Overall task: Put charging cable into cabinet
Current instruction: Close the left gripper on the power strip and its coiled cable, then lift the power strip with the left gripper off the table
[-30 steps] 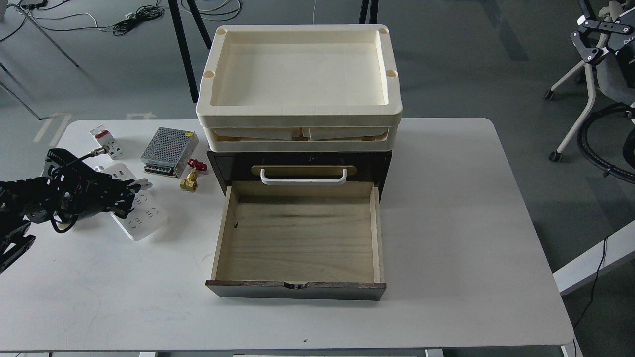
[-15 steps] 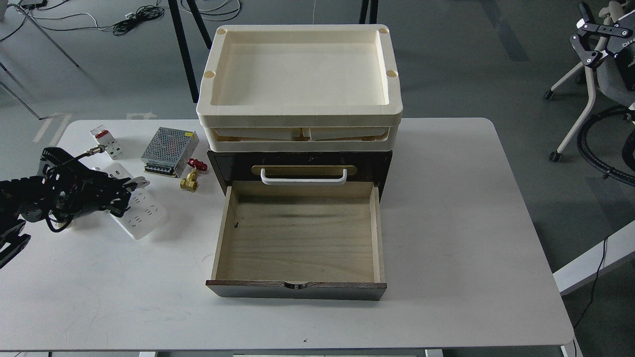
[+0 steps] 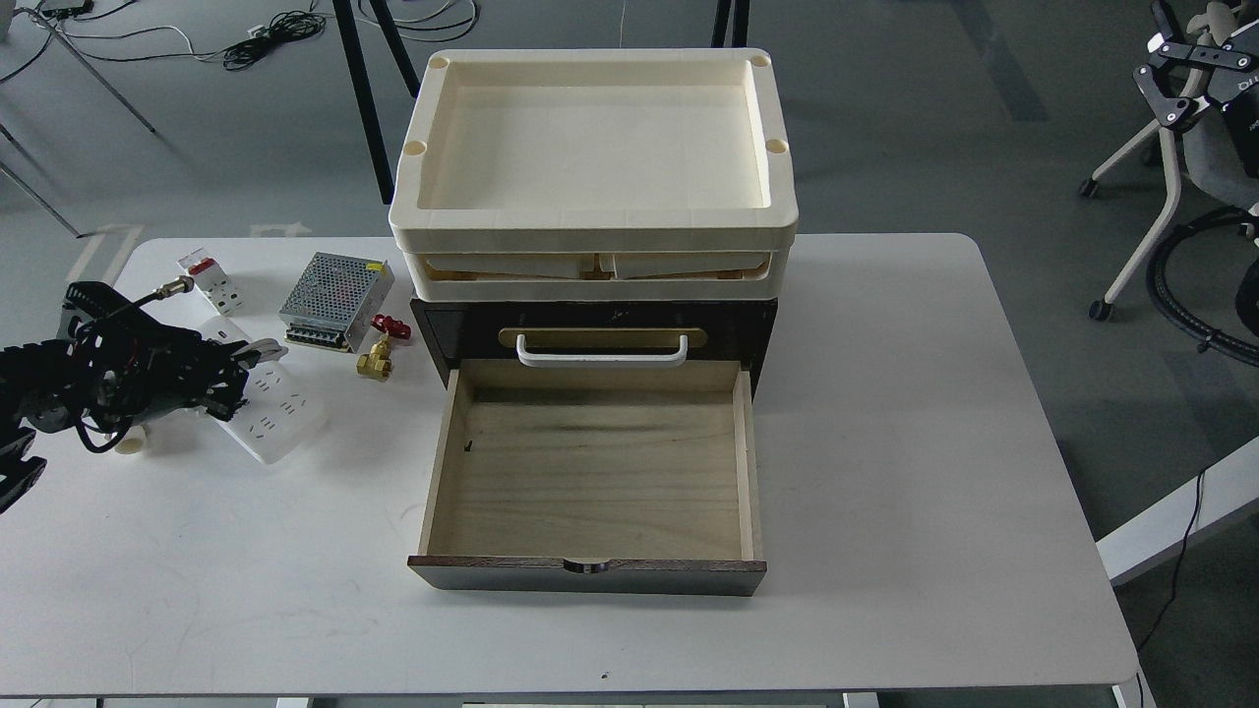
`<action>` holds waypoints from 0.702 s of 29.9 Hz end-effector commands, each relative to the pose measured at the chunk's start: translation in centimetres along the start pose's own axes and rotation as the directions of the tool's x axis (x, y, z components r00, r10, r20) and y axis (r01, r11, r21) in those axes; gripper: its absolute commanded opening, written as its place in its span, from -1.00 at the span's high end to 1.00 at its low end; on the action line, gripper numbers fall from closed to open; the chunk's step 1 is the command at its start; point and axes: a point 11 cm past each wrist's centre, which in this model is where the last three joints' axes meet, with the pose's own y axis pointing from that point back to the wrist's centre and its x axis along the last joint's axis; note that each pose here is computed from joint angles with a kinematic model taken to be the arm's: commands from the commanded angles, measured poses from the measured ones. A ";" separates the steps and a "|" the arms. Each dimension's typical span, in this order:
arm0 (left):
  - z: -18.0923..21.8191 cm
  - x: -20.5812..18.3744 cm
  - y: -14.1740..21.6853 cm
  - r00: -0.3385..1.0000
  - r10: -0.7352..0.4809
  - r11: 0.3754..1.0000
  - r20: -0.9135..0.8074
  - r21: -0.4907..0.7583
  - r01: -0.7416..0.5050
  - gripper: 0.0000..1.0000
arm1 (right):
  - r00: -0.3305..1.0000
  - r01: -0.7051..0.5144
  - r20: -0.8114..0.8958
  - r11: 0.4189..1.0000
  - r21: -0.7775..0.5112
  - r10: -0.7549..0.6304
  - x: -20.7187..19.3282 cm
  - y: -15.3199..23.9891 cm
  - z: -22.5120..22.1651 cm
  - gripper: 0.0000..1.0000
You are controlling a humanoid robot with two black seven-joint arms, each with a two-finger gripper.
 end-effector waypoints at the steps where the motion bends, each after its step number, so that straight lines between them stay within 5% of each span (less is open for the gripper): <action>1: -1.0 1.3 0.3 1.000 0.022 1.000 0.008 0.019 -0.022 1.00 | 1.000 -0.001 0.002 1.000 0.001 0.001 0.0 0.0 0.0 -0.98; 21: -11.0 1.8 9.1 0.998 0.054 0.965 -0.023 0.260 -0.047 1.00 | 1.000 -0.003 0.011 1.000 0.028 0.003 0.0 -0.1 -0.7 -0.98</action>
